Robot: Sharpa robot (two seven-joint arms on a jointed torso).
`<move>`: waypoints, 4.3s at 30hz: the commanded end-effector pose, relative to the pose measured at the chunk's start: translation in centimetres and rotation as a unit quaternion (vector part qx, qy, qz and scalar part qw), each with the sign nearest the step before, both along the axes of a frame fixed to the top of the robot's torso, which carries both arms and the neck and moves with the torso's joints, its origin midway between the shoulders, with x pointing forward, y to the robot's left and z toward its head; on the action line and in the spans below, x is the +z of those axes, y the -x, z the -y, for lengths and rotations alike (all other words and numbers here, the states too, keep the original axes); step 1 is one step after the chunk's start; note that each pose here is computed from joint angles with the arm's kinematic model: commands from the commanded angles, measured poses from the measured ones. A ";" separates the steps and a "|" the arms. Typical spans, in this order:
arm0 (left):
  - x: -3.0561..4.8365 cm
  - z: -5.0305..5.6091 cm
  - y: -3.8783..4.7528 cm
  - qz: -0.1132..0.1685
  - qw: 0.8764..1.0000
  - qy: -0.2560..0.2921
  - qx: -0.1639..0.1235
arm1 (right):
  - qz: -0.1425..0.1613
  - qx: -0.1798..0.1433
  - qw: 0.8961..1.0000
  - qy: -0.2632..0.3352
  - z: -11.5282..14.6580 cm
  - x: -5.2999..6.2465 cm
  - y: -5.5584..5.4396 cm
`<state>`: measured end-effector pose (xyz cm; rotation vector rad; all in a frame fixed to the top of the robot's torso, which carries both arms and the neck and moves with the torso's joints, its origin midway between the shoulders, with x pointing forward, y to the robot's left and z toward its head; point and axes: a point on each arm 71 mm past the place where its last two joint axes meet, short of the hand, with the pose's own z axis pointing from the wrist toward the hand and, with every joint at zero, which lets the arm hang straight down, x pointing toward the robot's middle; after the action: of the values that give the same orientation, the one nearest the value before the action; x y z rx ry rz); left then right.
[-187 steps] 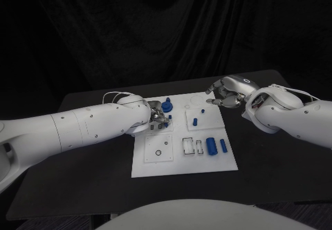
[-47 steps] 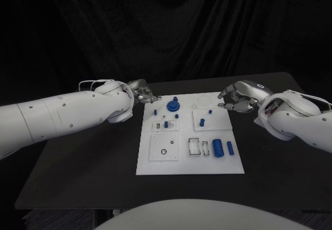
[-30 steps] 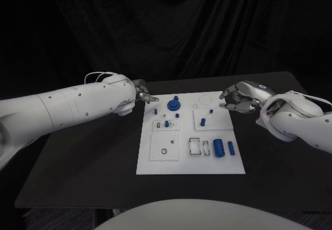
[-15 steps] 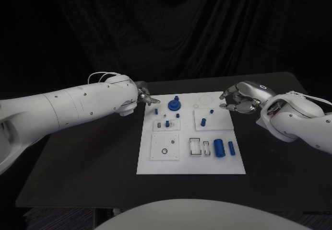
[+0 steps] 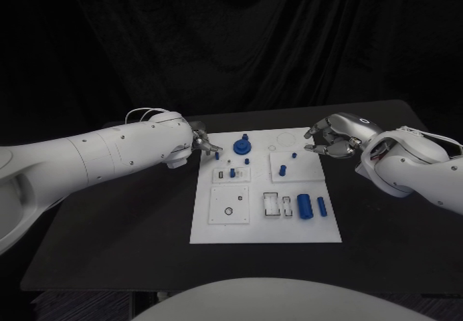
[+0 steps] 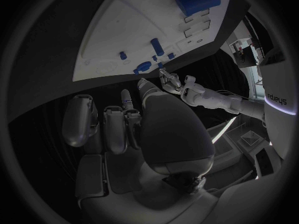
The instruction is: Assemble the parts on the task board
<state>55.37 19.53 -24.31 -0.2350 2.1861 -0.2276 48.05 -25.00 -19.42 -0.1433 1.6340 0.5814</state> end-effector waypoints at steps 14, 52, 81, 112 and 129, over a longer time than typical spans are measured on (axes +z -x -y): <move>-1.04 0.6 0.18 -0.001 0.999 0.030 -0.018 | -0.004 0.000 1.000 0.002 0.0 -0.2 0.0; 1.34 -0.3 2.03 0.181 0.974 0.073 -0.119 | -0.005 -0.007 1.000 0.003 0.7 -0.1 0.3; -1.99 -2.4 3.03 0.189 0.934 -0.003 -0.304 | -0.014 -0.006 1.000 0.007 0.6 -0.3 0.3; -2.77 -2.1 2.45 0.222 0.934 -0.010 -0.280 | -0.028 -0.008 0.999 0.014 0.7 -0.7 0.4; -2.72 -3.5 2.99 0.239 0.943 -0.022 -0.229 | -0.037 -0.011 0.999 0.019 0.9 -1.0 0.4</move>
<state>52.23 22.81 -27.23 0.3705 1.7554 -0.4751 47.69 -25.73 -20.21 -0.1414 1.6972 0.5621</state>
